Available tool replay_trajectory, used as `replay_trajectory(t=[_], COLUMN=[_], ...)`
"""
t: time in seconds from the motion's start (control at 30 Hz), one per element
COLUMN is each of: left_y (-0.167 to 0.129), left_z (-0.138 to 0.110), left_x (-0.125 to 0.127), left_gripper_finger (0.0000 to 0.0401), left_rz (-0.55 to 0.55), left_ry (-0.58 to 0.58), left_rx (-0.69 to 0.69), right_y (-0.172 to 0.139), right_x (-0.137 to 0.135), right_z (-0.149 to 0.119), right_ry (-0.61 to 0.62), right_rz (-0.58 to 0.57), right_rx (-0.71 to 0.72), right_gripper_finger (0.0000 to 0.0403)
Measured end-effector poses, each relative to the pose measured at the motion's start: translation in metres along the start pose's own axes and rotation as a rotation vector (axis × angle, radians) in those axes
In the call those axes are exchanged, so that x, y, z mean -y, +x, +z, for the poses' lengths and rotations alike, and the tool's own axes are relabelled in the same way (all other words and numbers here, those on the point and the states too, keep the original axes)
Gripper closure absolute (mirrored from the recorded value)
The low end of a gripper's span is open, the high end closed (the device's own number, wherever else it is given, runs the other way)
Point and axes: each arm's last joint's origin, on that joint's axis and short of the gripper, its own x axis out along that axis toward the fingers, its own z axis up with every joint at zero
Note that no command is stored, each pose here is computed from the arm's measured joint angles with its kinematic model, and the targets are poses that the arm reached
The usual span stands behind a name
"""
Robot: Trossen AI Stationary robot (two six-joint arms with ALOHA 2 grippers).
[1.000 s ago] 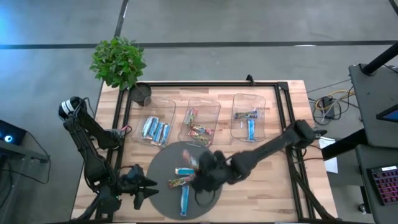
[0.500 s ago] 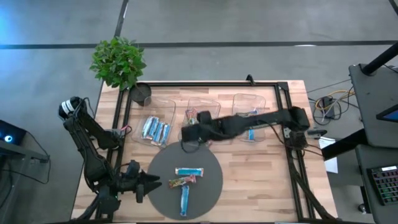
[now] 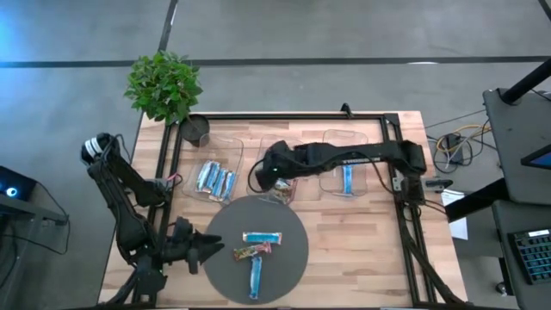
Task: Pick and place Granola Bars by type
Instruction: Put the red granola bar into the middle transparent bin
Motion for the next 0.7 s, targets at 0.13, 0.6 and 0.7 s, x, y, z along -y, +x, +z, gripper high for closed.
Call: replay_trajectory(t=[0.13,0.6,0.7], left_y=[0.010,0.065,0.067], left_z=[0.013,0.026,0.020], left_x=[-0.004,-0.020,-0.022], left_gripper_finger=[0.0221,0.0221,0.0221], left_rz=[0.038,0.085,0.075], left_ry=[-0.019,0.616,0.675], left_rx=[0.002,-0.510,-0.558], right_y=[-0.024,-0.073,-0.068], right_x=[-0.013,-0.046,-0.048], right_z=[-0.016,-0.124,-0.135], right_ry=[-0.281,-0.712,-0.731], right_rz=[0.128,0.180,0.148], right_rx=[-0.082,-0.257,-0.249], right_gripper_finger=[0.0163,0.0167,0.0166])
